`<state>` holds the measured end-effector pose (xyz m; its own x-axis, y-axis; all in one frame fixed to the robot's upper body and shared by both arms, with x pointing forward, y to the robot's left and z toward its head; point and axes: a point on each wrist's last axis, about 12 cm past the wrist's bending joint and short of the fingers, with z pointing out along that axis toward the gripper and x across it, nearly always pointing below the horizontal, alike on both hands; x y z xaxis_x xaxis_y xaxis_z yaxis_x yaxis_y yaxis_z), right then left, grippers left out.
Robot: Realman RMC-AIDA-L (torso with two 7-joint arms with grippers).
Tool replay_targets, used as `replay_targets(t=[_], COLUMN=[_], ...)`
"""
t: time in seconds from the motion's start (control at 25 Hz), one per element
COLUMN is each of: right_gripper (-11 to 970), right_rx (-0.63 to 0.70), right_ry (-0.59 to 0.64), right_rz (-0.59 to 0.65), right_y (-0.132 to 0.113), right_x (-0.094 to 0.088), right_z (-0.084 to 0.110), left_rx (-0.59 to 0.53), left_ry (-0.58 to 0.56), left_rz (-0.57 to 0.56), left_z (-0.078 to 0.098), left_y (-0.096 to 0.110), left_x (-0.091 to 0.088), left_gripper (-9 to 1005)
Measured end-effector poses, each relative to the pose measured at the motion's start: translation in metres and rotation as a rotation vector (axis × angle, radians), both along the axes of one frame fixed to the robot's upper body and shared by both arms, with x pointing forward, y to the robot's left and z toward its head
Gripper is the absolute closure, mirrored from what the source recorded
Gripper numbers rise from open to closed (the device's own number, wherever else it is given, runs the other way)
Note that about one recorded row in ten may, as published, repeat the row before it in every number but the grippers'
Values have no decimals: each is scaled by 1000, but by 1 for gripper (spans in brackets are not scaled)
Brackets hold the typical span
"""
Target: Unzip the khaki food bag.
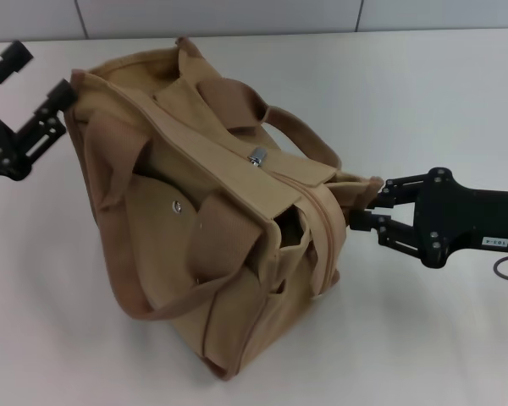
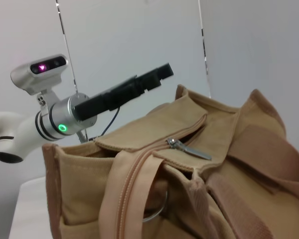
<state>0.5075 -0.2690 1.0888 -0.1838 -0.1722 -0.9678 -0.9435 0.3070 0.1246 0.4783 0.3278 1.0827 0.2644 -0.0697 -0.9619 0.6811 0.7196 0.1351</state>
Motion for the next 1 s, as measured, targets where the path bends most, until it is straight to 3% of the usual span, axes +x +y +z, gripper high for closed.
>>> replay_targets(t=[0.12,0.4,0.52,0.68,0.84,1.0], right_gripper=[696,809,874,961,933,906], right_rx=[19,25,14,11,13,29], right_ry=[-30,-83,-100,-83,5,5], right_rz=[-35,-137,-182,-163,-74,-4], right_y=[-8,-26,-27,-23,-26,-33], right_x=[-1,8,21,25,14,-4], right_z=[6,20,24,27,31,35], left_rx=[17,-6,-16,-17,-25,-32], left_ry=[37,79,88,87,63,55], left_rz=[-29,-59,-84,-107,-111,-111], left_z=[-5,-14,-16,-17,-16,-16], left_y=[-7,-18,-22,-25,-23,-20], left_x=[3,2,0,-4,-10,-14], left_gripper=[358,361,361,360,360,360])
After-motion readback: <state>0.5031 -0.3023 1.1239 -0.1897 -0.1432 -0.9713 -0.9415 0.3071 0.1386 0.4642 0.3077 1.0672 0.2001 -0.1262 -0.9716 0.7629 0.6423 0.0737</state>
